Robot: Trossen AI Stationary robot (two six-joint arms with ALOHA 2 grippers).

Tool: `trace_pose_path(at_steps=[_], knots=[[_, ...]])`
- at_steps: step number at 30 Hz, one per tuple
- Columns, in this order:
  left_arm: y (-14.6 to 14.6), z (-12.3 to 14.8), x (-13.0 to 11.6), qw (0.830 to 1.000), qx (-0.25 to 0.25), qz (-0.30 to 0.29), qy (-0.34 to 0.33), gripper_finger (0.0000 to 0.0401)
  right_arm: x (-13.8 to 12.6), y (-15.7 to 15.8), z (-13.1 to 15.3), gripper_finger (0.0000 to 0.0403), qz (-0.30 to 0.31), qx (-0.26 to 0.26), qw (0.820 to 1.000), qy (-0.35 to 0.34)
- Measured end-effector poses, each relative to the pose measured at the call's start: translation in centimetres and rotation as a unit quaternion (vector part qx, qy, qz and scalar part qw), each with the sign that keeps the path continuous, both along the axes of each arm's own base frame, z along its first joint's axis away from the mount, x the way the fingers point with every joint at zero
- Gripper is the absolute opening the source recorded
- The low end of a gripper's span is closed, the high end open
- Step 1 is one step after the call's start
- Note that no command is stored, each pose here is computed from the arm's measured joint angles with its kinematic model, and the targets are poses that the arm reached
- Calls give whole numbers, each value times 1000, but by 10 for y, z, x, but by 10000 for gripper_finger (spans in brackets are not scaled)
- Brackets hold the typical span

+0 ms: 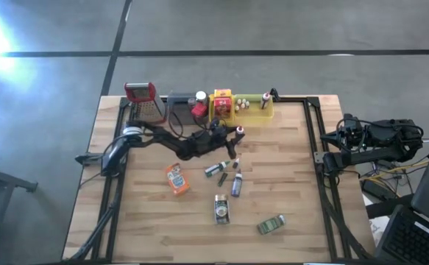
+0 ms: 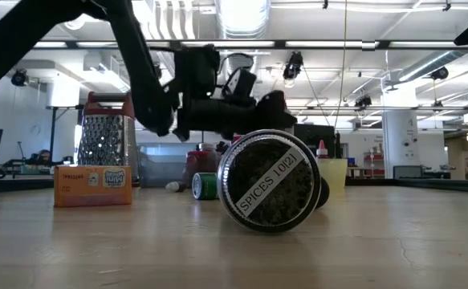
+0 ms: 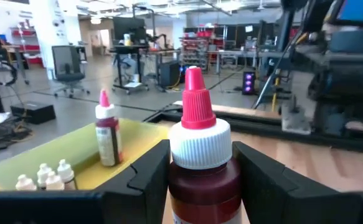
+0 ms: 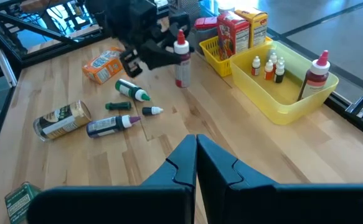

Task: Pick & Place Kitchen Items
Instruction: Move the large red food coloring bottle to the top middle of the table

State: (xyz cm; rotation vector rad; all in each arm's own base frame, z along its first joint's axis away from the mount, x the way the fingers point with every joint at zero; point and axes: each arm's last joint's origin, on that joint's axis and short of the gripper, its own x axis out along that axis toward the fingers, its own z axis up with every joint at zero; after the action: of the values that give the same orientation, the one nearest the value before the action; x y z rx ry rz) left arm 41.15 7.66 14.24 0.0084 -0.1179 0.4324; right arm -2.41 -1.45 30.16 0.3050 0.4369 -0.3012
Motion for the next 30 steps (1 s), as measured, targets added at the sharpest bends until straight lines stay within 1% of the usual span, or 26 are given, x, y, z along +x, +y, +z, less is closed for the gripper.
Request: trace_pose_path(at_steps=[9, 14, 19, 22, 30], knots=[[2, -26, 0, 999, 3, 29, 19, 165, 0, 0, 0, 8, 0, 0, 1000, 0], [1, -37, -3, 1000, 7, 29, -6, 165, 0, 0, 0, 8, 0, 0, 1000, 0], [1, -52, -4, 1000, 5, 29, -5, 166, 0, 0, 0, 8, 0, 0, 1000, 0], [1, -57, -4, 1000, 3, 29, -1, 166, 0, 0, 0, 8, 0, 0, 1000, 0], [1, -56, -4, 1000, 3, 29, 1, 178, 0, 0, 0, 8, 0, 0, 1000, 0]])
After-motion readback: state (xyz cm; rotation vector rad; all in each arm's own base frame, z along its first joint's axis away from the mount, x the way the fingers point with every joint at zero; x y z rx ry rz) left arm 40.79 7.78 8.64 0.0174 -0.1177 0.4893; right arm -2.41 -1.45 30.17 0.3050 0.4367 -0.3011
